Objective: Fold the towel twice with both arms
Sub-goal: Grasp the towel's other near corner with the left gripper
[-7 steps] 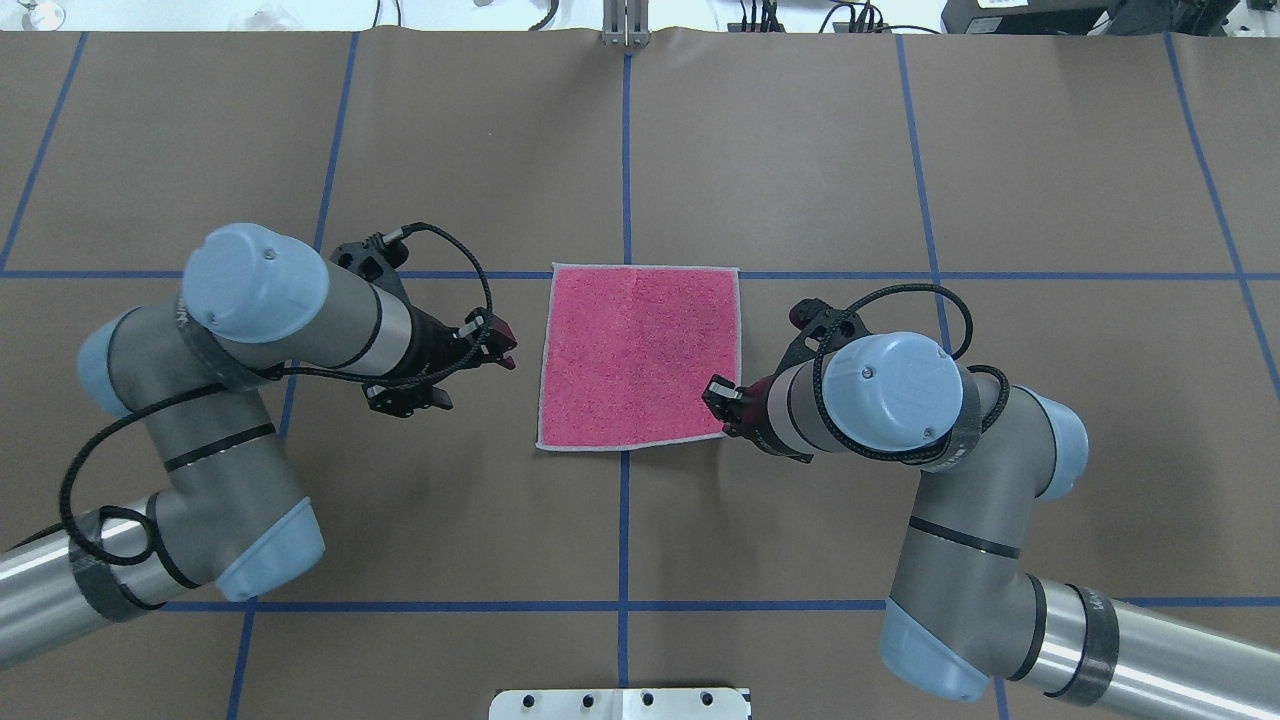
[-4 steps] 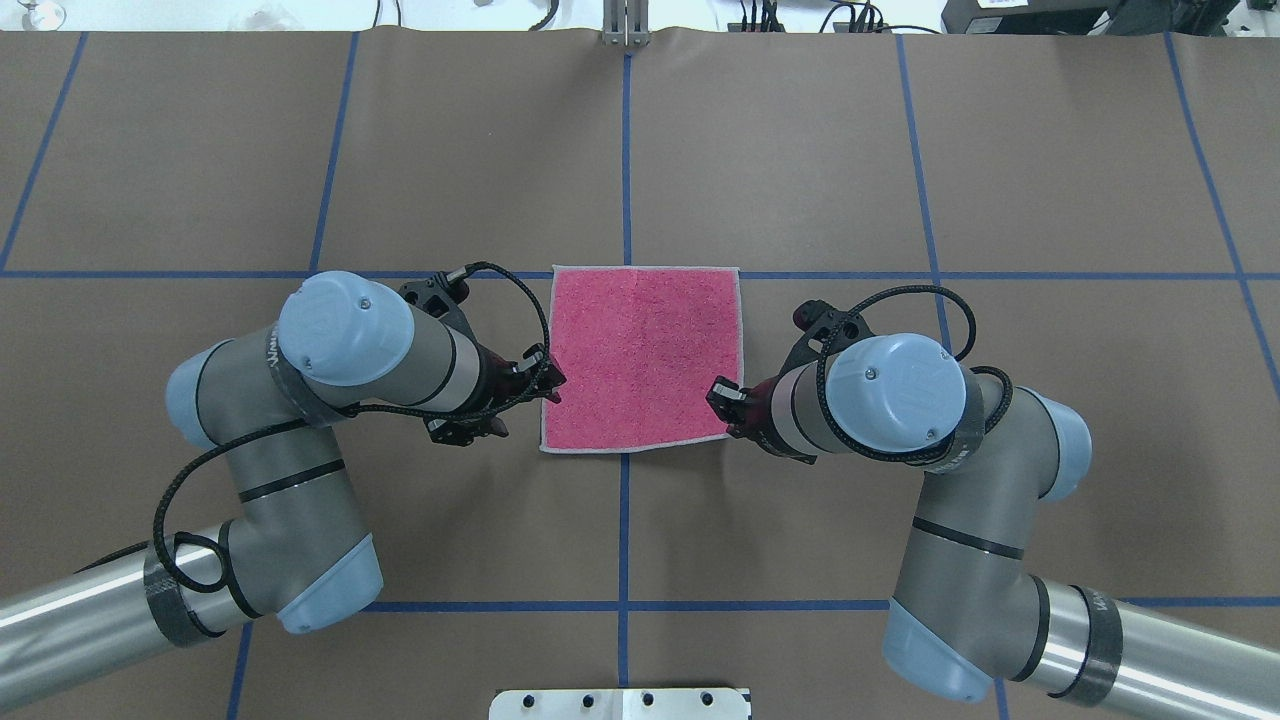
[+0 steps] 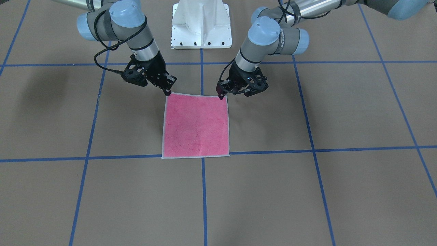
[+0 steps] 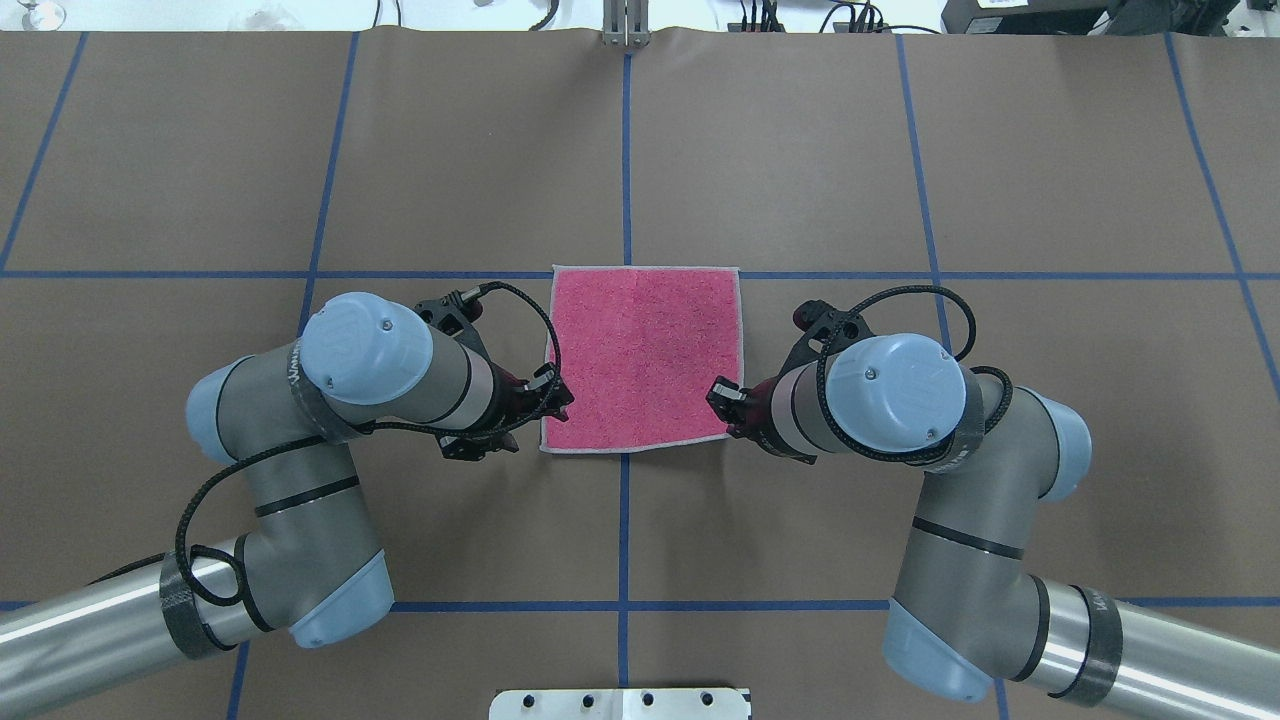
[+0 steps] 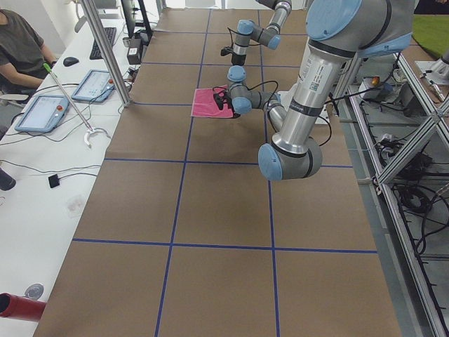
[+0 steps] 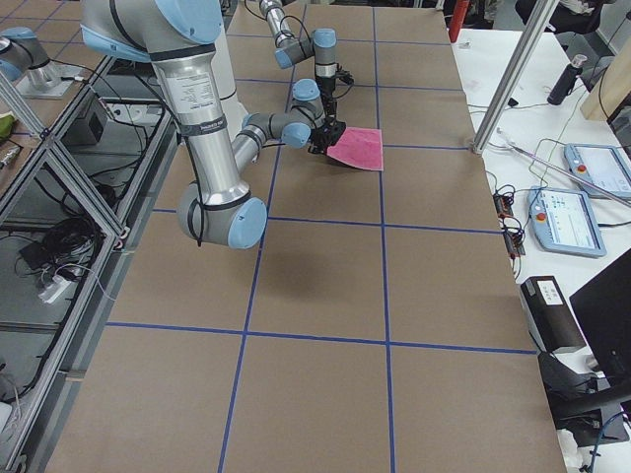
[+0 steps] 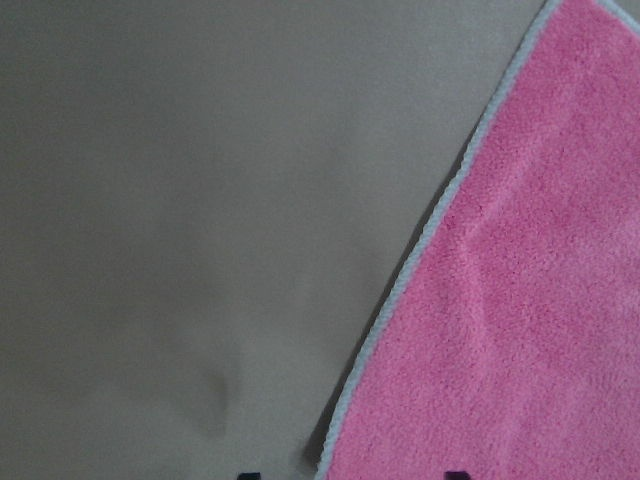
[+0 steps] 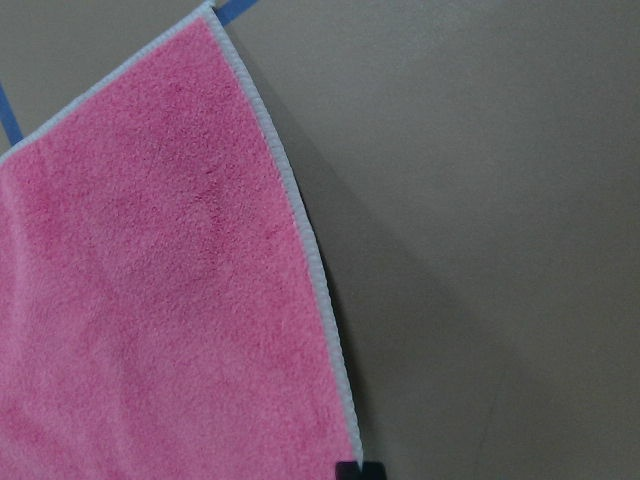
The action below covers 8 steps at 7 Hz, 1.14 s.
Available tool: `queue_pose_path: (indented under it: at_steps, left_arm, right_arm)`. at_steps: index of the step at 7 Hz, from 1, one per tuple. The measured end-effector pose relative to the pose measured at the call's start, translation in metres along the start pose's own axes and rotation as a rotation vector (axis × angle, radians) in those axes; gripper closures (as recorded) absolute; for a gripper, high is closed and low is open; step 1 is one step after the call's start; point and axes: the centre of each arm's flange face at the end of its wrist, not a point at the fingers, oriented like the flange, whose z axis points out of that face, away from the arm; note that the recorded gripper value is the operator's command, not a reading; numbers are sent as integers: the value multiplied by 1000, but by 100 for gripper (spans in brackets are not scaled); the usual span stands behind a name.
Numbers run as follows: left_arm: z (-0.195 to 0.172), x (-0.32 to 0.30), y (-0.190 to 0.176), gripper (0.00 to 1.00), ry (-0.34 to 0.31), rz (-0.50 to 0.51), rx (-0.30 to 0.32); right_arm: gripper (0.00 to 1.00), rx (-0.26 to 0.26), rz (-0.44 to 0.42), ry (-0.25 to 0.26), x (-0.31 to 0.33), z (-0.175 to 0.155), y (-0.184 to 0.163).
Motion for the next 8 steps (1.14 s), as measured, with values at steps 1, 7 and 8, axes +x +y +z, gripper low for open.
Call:
queue_pose_path:
  at_steps: [1, 7, 8]
  left_arm:
    - [3, 1, 2, 34, -4, 1, -2]
    - [14, 2, 3, 49, -20, -1, -4]
    - [16, 1, 4, 53, -22, 0, -6]
  right_arm:
    - [100, 0, 0, 0, 0, 0, 0]
    - [100, 0, -1, 4, 3, 1, -1]
    - [100, 0, -1, 5, 3, 1, -1]
